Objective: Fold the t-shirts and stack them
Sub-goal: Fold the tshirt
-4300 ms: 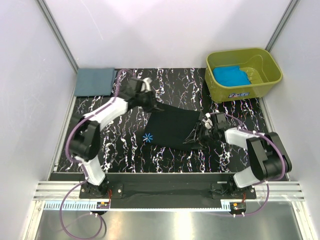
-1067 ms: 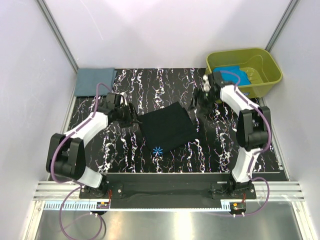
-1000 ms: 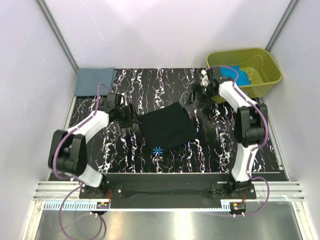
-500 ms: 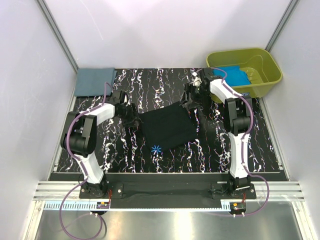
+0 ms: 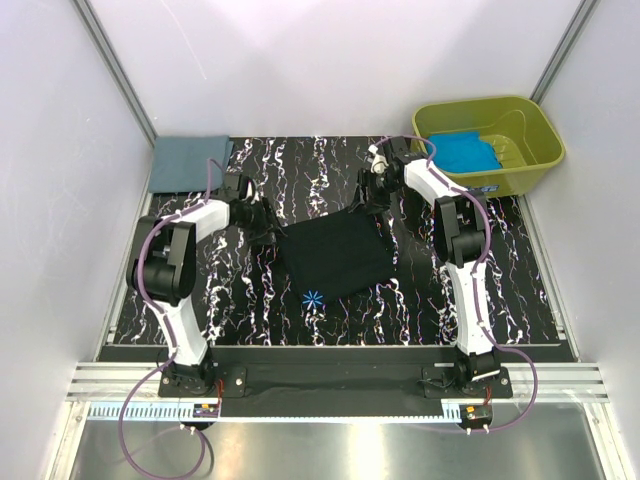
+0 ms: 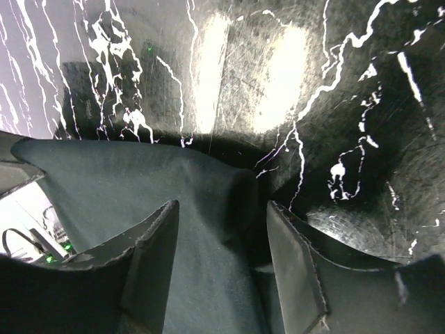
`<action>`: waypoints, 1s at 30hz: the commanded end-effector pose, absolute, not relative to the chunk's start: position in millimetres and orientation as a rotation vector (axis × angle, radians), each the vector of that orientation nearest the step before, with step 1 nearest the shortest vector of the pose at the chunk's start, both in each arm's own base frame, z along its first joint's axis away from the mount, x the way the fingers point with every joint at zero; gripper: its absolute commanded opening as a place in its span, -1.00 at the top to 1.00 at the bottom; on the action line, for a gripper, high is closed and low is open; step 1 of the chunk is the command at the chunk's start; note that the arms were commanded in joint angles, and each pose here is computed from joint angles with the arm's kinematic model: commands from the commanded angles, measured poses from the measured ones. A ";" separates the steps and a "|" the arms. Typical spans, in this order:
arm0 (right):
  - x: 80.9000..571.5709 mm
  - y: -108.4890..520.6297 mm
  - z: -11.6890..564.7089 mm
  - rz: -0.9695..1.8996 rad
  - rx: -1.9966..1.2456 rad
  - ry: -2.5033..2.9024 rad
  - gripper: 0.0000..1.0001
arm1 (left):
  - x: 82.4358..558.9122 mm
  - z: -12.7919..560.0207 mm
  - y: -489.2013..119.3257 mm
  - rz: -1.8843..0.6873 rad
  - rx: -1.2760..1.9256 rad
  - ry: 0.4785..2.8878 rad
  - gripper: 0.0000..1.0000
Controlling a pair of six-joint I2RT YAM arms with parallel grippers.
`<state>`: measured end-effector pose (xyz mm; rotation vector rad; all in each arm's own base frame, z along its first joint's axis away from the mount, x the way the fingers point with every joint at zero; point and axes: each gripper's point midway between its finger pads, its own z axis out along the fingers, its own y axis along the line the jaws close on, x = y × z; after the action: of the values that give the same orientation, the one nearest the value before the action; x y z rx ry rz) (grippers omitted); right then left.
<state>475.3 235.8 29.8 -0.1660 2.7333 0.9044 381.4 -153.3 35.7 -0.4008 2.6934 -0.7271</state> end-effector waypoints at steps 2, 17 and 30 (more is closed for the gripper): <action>487.1 235.6 33.7 0.889 -0.197 2.691 -0.16 | 406.7 48.2 -166.0 -0.841 -0.395 2.623 -0.08; 473.1 215.9 100.2 0.757 -0.069 2.655 1.00 | 409.0 101.5 -172.8 -0.904 -0.371 2.507 0.88; 459.8 174.9 54.9 0.551 0.104 2.796 0.93 | 423.1 74.3 -177.9 -0.859 -0.350 2.586 0.52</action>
<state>456.4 199.8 75.5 0.0130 2.7493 0.6681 404.5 -177.0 70.6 -0.4055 2.6015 -0.8767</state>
